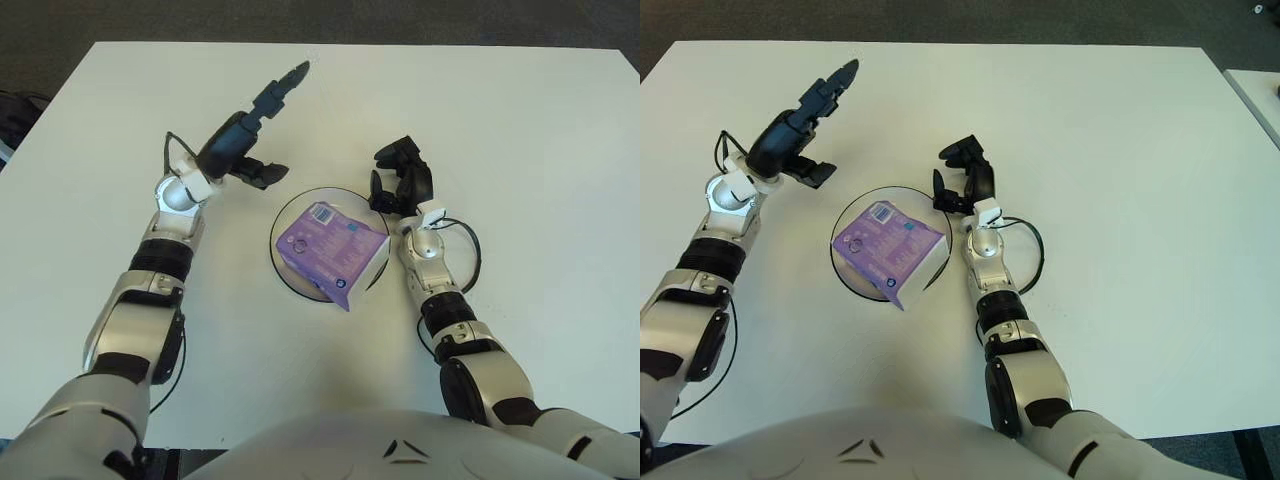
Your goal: Put the tissue paper into the plate.
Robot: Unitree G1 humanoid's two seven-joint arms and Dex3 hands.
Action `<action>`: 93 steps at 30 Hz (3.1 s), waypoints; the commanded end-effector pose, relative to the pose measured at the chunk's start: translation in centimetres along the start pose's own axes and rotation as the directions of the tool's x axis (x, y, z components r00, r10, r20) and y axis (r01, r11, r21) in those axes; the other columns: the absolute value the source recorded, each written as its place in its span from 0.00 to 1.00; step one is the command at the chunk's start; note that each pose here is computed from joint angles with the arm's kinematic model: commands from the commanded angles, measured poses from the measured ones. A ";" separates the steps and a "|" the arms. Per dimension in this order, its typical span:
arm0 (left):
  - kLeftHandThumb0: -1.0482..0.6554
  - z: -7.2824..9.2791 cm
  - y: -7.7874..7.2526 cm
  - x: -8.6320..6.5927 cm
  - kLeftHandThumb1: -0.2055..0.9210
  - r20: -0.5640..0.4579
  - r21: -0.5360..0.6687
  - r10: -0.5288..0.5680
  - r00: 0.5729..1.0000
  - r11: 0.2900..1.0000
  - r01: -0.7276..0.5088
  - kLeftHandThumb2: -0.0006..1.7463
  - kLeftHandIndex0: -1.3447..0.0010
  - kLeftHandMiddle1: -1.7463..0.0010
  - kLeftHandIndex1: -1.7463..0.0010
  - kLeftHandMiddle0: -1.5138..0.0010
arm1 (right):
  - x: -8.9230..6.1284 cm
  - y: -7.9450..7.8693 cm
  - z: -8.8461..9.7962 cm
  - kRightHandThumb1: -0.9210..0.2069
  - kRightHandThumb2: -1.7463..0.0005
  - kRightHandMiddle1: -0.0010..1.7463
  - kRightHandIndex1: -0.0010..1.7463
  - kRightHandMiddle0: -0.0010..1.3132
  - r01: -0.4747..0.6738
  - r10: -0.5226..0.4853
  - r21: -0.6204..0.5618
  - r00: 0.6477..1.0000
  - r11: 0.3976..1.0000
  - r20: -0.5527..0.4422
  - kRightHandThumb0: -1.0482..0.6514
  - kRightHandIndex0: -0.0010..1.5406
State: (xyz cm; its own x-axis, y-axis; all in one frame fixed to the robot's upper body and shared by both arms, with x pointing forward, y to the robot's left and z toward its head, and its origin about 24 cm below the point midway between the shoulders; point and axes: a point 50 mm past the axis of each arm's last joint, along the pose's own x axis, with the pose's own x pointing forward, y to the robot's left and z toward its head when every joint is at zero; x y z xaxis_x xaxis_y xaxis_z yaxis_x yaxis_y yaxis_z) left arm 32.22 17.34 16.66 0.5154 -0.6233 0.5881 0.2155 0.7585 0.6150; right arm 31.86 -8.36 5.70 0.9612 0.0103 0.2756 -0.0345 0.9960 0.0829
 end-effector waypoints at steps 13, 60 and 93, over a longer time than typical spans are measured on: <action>0.13 -1.2 2.0 0.0 1.00 -0.135 0.112 0.260 0.956 0.963 -0.246 0.47 0.99 0.99 1.00 0.96 | -5.4 -1.8 -5.8 0.51 0.29 0.92 0.98 0.32 0.049 -0.053 -0.022 0.953 0.999 -0.298 0.61 0.41; 0.08 -4.2 -3.1 -7.1 1.00 -0.591 0.007 0.272 0.759 0.943 -0.332 0.52 1.00 1.00 0.88 0.96 | -5.3 -1.9 -5.8 0.52 0.28 0.91 1.00 0.33 0.052 -0.059 -0.033 0.954 0.998 -0.295 0.61 0.41; 0.13 -4.9 -5.4 -10.3 1.00 -0.675 0.080 0.391 0.626 0.882 -0.465 0.54 1.00 0.99 0.82 0.92 | -4.8 -2.7 -5.6 0.50 0.30 0.91 0.97 0.32 0.042 -0.059 -0.064 0.954 0.997 -0.294 0.61 0.41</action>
State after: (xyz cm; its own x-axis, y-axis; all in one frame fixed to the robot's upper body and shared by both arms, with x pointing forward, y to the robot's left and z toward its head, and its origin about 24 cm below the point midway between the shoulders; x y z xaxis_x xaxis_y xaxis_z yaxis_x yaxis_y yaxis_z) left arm 30.76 20.18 6.32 0.9539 0.0035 0.3002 -0.1030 0.9430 0.3165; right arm 31.95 -8.83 5.61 0.9623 0.0107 0.2718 -0.0292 0.9975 0.0641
